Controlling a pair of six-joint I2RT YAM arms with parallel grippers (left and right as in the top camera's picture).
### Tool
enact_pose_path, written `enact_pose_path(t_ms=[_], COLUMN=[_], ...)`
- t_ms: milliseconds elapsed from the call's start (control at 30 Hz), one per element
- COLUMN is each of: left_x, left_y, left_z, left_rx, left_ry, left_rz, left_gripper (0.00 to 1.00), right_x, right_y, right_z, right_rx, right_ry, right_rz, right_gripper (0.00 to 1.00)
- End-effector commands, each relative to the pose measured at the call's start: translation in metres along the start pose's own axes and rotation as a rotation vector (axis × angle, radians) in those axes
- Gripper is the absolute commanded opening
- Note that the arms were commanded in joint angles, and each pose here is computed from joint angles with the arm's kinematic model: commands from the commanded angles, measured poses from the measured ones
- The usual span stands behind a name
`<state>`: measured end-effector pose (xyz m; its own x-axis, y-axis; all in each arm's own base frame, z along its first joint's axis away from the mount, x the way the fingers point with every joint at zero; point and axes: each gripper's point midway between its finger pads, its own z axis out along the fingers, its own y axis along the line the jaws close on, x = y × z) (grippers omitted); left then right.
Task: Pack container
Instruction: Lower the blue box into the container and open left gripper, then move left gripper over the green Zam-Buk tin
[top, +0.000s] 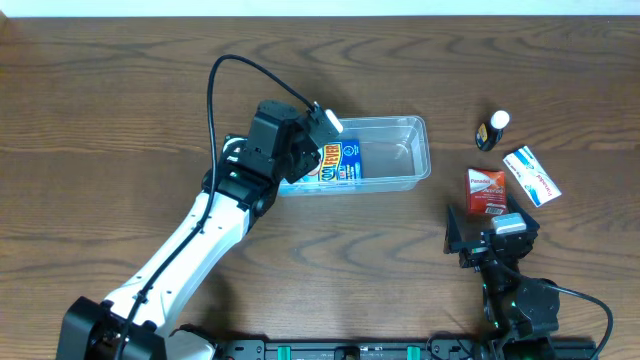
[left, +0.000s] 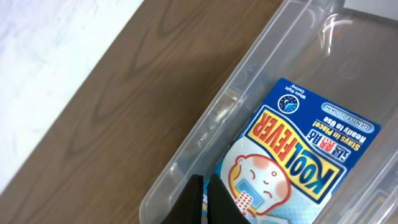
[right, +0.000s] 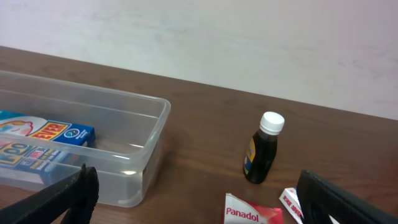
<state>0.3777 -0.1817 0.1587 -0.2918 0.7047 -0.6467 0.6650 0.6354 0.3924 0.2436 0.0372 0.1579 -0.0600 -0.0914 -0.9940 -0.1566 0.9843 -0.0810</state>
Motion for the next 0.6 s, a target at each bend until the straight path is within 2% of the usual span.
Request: enact_pose_path(t_ms=[0,100,200,400,567], left_x=[-0.002,0.006,0.019,0.078,0.108], left_y=[0.036,0.077,0.098,0.131,0.142], left_z=[-0.006,-0.023,-0.037,-0.049,-0.049], left_rx=[-0.174,-0.357,-0.41,-0.498,-0.484], left_ry=[0.011,-0.008,-0.021,0.1,0.142], left_rz=[-0.202,-0.439,-0.589,-0.746,-0.84], left_gripper=[0.06,0.08,0.09,0.11,0.17], right_x=[0.001,0.001,0.001,0.001,0.001], right_y=[-0.001,-0.001,-0.001,-0.001,-0.001], right_z=[0.0,0.0,0.0,0.0,0.0], right_rx=[0.005,0.005,0.005,0.005,0.005], right_ry=[0.001,0.001,0.0,0.001,0.0], right_rz=[-0.009,-0.009,-0.009,-0.009,-0.009], right_gripper=[0.99,0.99,0.99,0.99,0.99])
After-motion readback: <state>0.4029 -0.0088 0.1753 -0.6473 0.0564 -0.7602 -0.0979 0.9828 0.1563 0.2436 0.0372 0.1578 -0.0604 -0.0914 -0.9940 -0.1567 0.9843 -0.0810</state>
